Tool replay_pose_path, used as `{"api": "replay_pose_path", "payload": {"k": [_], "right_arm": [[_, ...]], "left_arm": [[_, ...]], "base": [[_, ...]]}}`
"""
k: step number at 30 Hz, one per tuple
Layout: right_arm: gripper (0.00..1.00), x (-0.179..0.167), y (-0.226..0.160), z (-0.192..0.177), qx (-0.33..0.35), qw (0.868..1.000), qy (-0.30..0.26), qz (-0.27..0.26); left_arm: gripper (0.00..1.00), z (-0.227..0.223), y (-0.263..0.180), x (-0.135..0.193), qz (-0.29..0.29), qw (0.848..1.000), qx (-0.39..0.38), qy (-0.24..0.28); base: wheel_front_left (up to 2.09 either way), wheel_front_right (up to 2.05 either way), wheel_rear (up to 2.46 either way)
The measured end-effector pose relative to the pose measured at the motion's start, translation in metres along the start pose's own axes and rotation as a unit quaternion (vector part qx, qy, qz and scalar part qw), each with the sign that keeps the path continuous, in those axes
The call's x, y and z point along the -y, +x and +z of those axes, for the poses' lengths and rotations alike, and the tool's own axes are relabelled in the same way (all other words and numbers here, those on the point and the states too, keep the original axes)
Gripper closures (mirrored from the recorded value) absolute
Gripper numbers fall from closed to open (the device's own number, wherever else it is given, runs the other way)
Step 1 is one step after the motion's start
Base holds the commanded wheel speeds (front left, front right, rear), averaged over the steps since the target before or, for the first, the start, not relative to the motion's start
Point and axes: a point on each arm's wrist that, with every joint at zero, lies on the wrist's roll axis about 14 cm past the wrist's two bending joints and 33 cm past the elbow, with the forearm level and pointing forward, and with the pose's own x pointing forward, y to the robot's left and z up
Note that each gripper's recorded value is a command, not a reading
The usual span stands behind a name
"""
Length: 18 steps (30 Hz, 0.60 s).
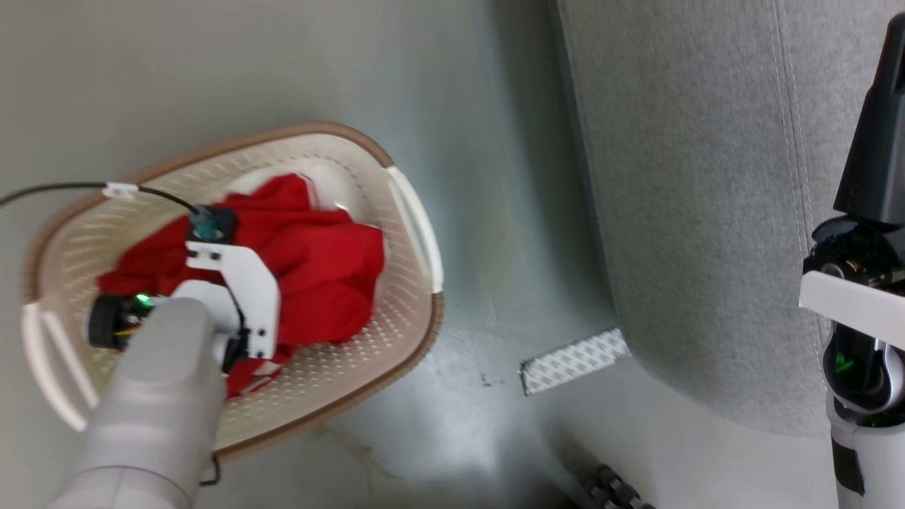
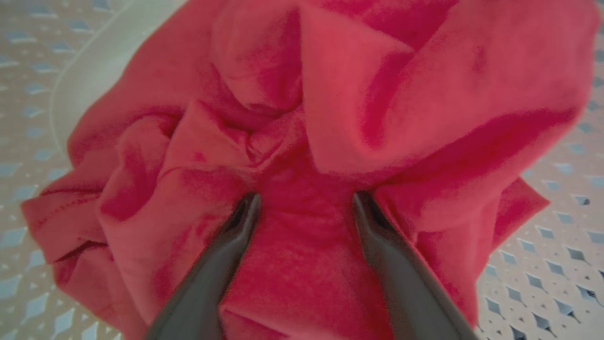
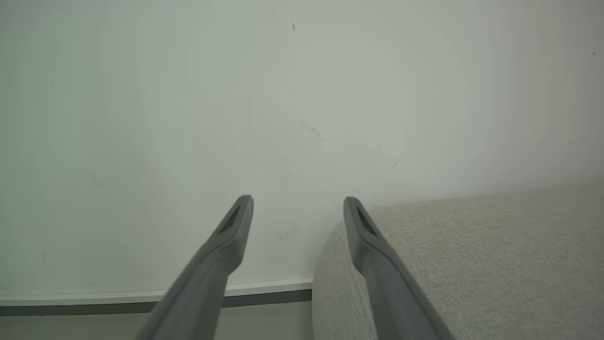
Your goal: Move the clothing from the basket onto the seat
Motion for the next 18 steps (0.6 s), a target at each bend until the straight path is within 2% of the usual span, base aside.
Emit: {"api": "replay_pose_path", "payload": {"k": [12,13,14,15,18], "right_arm": [[0.0,0.014,-0.002,-0.007,-0.015,0.999,-0.031,-0.011],[0.0,0.014,-0.002,-0.007,-0.015,0.999,-0.032,-0.012],[0.0,0.014,-0.002,-0.007,-0.015,0.999,-0.032,-0.012],[0.0,0.014,-0.001,-0.007,-0.015,0.999,-0.032,-0.012],[0.0,0.015,-0.001,-0.007,-0.014,0.999,-0.032,-0.012]], "left_arm": [[0.0,-0.009,0.038,0.01,0.002,0.999,-0.032,0.027],[0.45,-0.009,0.039,0.01,0.002,0.999,-0.031,0.028],[0.83,-0.009,0.039,0.01,0.003,0.999,-0.03,0.03],[1.0,-0.008,0.04,0.009,0.003,0.999,-0.027,0.031],[1.0,-0.003,0.04,0.006,0.007,0.999,-0.014,0.032]], "base": [[0.0,0.0,0.0],[0.0,0.0,0.0],[0.0,0.0,0.0],[0.0,0.0,0.0],[0.0,0.0,0.0]]}}
